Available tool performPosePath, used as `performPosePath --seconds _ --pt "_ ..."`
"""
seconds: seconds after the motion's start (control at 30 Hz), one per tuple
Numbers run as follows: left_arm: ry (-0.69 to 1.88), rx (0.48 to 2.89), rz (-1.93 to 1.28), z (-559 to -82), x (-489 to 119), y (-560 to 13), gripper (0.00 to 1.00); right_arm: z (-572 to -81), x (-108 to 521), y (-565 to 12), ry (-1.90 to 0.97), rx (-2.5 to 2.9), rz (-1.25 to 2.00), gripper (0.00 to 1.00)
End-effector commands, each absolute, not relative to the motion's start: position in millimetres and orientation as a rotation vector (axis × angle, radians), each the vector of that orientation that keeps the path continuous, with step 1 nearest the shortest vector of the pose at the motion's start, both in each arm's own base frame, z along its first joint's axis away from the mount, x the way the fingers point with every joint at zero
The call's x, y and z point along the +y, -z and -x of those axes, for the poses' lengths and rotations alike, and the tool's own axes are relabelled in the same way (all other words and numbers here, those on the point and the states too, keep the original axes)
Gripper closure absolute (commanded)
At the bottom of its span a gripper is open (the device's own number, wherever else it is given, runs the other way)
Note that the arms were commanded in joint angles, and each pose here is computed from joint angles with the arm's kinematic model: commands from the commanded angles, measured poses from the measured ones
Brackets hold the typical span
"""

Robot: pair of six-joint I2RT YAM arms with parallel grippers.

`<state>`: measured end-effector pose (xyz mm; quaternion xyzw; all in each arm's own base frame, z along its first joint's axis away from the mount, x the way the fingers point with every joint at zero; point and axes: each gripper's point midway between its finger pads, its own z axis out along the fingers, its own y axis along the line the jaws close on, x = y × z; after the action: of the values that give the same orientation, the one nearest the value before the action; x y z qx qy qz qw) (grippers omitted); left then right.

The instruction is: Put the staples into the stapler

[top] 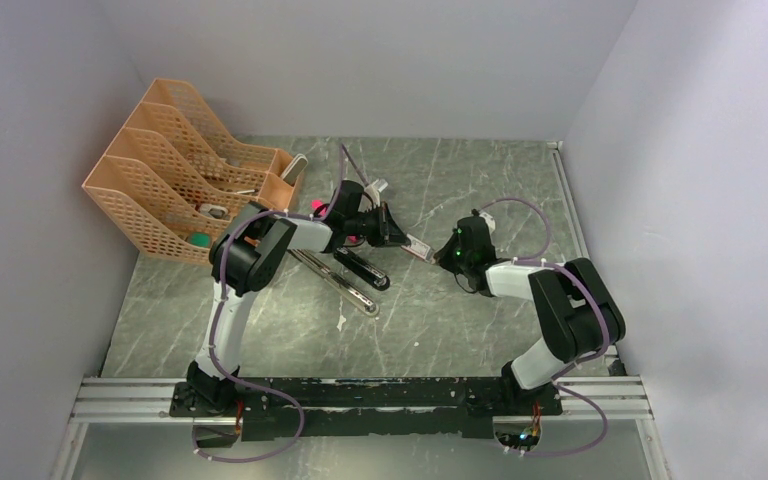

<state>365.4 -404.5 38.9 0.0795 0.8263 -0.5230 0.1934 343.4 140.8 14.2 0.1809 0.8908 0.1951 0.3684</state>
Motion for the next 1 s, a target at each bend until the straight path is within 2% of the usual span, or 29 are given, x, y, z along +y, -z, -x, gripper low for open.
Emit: performPosePath --seconds 0.0,0.43,0.97 --pt "1.494 2.221 -0.251 -375 -402 -70 0.93 -335 125 -7 -0.446 2.318 -0.486 1.00" --pt "1.483 2.190 -0.230 -404 -388 -81 0.93 -324 79 -4 -0.373 2.351 -0.521 1.00" --pt "1.497 2.230 -0.269 -414 -428 -63 0.91 -322 79 -21 -0.367 2.350 -0.376 1.00"
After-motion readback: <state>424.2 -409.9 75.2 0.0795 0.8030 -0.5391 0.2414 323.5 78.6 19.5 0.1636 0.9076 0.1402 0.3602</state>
